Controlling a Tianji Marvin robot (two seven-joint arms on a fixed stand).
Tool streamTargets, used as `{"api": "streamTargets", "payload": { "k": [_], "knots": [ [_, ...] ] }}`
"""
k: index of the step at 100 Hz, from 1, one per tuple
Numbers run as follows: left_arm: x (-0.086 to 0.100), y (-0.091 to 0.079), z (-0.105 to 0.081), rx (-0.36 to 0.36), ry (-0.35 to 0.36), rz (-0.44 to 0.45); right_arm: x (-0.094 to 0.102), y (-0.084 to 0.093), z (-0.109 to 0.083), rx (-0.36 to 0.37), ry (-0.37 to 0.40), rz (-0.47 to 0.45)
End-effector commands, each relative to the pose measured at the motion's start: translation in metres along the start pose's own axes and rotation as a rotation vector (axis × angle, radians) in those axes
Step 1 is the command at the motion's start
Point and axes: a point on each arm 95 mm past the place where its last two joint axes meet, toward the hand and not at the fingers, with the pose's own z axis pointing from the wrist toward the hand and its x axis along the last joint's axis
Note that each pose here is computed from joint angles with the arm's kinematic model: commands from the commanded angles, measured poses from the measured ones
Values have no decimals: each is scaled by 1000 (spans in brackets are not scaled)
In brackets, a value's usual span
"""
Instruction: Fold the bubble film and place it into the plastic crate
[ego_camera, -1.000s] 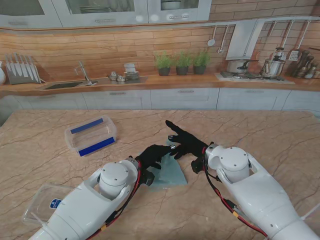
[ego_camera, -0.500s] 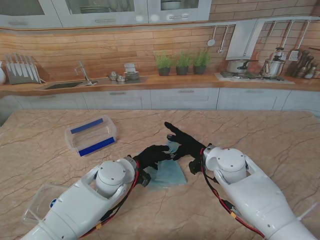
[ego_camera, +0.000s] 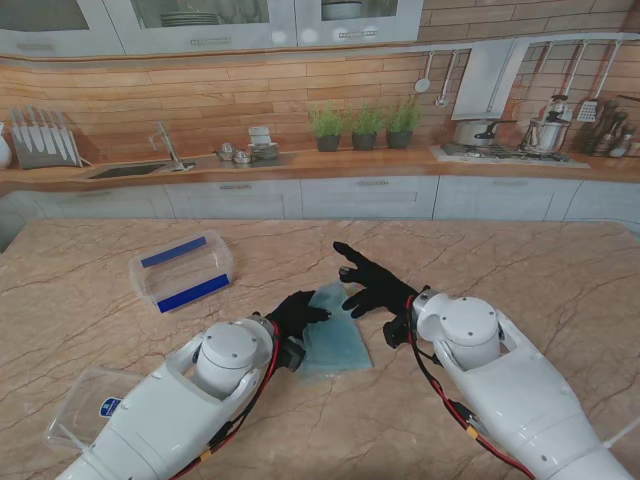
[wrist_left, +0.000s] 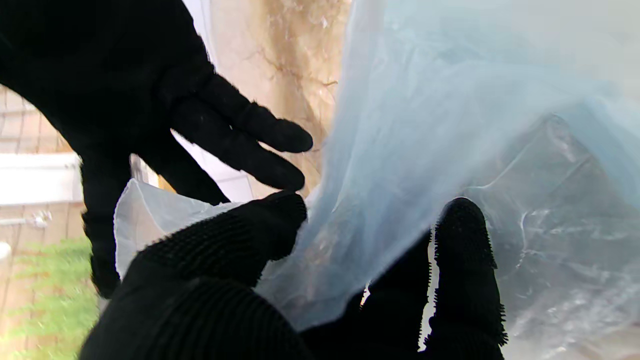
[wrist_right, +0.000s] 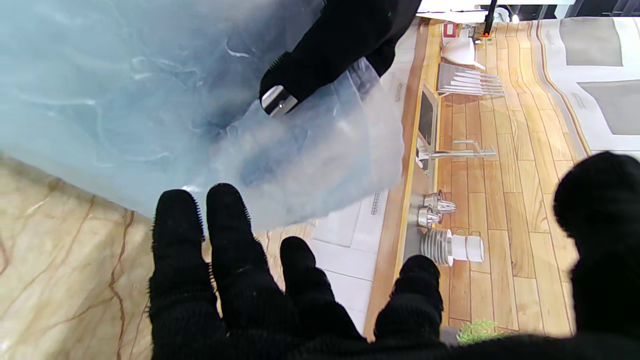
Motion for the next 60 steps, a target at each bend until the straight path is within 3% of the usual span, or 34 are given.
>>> {"api": "streamTargets", "payload": {
  "k": [1,17,39,60],
  "knots": [
    [0,11,-1,-15,-3,-15,-2,0,-4,-9,-2,-3],
    [-1,13,-3,36,-38,-88,-2,3,-13,-42,-1,0],
    [-1,16,-5,171,-87,-250,0,5,-21,-115,-30,-31],
    [-1,12,-9,196,-78,-328,1,1,-20,-229,-107,-50]
  ]
}}
